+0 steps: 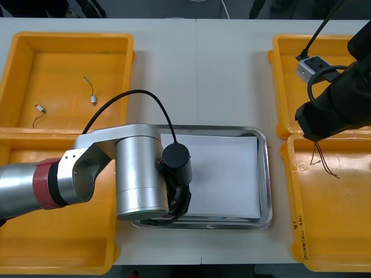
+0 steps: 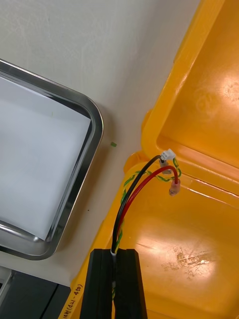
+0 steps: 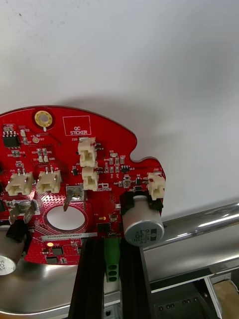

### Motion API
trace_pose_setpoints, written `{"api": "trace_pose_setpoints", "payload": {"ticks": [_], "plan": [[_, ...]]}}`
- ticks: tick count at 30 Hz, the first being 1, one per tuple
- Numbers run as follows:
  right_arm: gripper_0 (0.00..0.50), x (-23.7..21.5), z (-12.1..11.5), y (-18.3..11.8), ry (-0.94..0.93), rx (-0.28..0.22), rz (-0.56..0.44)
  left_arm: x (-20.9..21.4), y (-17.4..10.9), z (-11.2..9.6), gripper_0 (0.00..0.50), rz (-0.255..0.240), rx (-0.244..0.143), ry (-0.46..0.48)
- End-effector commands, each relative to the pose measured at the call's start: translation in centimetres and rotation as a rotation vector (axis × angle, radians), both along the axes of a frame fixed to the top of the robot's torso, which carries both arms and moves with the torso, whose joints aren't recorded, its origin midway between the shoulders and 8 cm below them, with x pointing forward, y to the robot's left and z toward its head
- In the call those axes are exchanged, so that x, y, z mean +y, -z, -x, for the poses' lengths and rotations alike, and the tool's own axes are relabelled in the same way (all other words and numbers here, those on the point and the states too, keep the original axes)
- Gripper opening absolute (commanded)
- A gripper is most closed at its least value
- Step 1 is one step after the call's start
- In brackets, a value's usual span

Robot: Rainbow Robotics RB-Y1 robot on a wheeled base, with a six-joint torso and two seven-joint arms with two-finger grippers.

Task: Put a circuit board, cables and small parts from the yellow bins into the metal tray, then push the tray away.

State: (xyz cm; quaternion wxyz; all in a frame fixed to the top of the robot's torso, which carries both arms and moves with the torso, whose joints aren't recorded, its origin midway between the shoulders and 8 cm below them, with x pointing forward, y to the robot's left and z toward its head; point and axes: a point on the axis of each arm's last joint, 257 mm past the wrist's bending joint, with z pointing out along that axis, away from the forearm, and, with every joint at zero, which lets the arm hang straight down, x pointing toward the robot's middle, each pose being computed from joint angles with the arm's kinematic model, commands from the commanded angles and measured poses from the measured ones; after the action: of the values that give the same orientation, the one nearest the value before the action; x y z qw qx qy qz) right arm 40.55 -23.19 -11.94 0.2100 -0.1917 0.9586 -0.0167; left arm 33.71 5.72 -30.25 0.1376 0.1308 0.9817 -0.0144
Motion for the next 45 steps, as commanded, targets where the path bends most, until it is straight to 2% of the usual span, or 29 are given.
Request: {"api": "trace_pose_setpoints", "payload": {"ticks": [1, 8, 39, 40, 41, 42, 43, 44, 45], "plan": [[0.0, 0.5, -0.5, -1.0, -0.041, -0.027, 0.024, -0.6, 0.1, 0.0, 0.0, 0.035, -0.01, -0.057], [0.0, 0.5, -0.5, -1.0, -0.041, -0.027, 0.024, -0.4, 0.7, -0.1, 0.0, 0.038, -0.025, -0.06], [0.0, 0.4, -0.5, -1.0, -0.038, -0.028, 0.026, 0.6, 1.5, 0.0, 0.0, 0.045, -0.012, -0.087], [0.0, 0.4, -0.6, -1.0, -0.037, -0.029, 0.027, 0.6, 1.6, 0.1, 0.03, 0.047, -0.011, -0.086], [0.0, 0.4, -0.5, -1.1, -0.038, -0.029, 0.025, 0.7, 1.7, 0.1, 0.121, 0.049, -0.01, -0.087], [0.0, 0.4, -0.6, -1.0, -0.037, -0.029, 0.027, 0.6, 1.6, 0.1, 0.169, 0.051, -0.011, -0.088], [0.0, 0.4, -0.5, -1.0, -0.038, -0.028, 0.026, 0.6, 1.6, 0.1, 0.238, 0.051, -0.011, -0.086], [0.0, 0.4, -0.6, -1.0, -0.038, -0.03, 0.026, 0.6, 1.6, 0.1, 0.284, 0.053, -0.011, -0.088], [0.0, 0.4, -0.6, -1.1, -0.037, -0.03, 0.026, 0.6, 1.6, 0.0, 0.308, 0.052, -0.011, -0.09]]}}
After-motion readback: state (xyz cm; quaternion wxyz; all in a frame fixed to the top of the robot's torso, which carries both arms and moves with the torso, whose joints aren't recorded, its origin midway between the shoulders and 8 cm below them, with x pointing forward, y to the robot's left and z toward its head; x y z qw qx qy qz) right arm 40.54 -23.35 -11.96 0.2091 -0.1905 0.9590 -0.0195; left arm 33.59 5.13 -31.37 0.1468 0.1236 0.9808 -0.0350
